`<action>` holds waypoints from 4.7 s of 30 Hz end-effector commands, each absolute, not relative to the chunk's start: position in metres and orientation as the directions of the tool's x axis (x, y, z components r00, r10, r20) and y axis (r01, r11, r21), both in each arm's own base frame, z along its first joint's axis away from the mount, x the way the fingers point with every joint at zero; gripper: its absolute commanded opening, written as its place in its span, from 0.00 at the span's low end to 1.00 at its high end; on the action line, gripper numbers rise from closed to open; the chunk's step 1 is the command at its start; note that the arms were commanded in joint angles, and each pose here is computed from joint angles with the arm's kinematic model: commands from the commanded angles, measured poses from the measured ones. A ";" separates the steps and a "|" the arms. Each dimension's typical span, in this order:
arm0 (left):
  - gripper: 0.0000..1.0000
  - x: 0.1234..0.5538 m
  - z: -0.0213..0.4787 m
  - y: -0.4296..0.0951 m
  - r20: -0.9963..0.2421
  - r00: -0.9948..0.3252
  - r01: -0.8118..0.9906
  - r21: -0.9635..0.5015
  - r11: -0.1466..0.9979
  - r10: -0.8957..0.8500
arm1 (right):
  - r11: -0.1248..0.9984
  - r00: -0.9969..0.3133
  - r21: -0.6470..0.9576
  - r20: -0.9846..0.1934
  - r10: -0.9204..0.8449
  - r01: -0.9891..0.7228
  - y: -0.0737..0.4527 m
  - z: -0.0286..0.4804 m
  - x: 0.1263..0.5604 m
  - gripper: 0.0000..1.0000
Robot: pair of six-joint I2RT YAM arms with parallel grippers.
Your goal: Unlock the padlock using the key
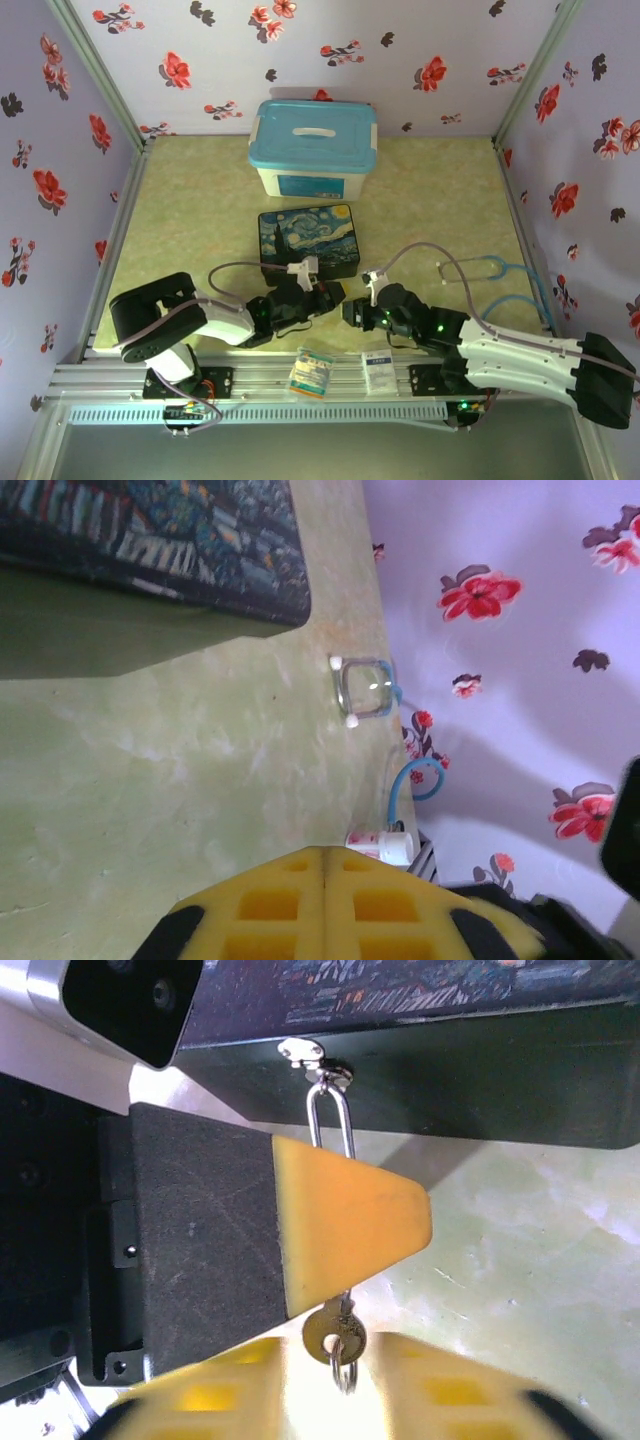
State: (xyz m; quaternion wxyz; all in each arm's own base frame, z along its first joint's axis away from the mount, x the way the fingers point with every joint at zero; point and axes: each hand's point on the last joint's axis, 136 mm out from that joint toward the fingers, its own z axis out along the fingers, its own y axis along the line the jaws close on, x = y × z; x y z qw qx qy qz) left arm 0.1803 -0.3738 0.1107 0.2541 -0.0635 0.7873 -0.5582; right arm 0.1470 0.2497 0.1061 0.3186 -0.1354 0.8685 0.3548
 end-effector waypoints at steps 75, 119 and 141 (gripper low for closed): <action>0.71 0.205 0.178 -0.262 -0.604 -0.616 0.246 -0.757 0.605 -0.505 | 0.377 -0.718 0.807 -0.582 0.381 -0.454 0.270 0.207 0.182 0.00; 0.26 0.206 0.034 -0.307 -0.635 -0.752 0.209 -0.482 0.851 -0.176 | 0.653 -0.774 0.701 -0.572 0.272 -0.289 0.227 0.125 0.176 0.00; 0.27 0.205 0.024 -0.320 -0.597 -0.782 0.195 -0.508 0.839 -0.180 | 0.658 -0.814 0.717 -0.514 0.272 -0.232 0.230 0.103 0.173 0.00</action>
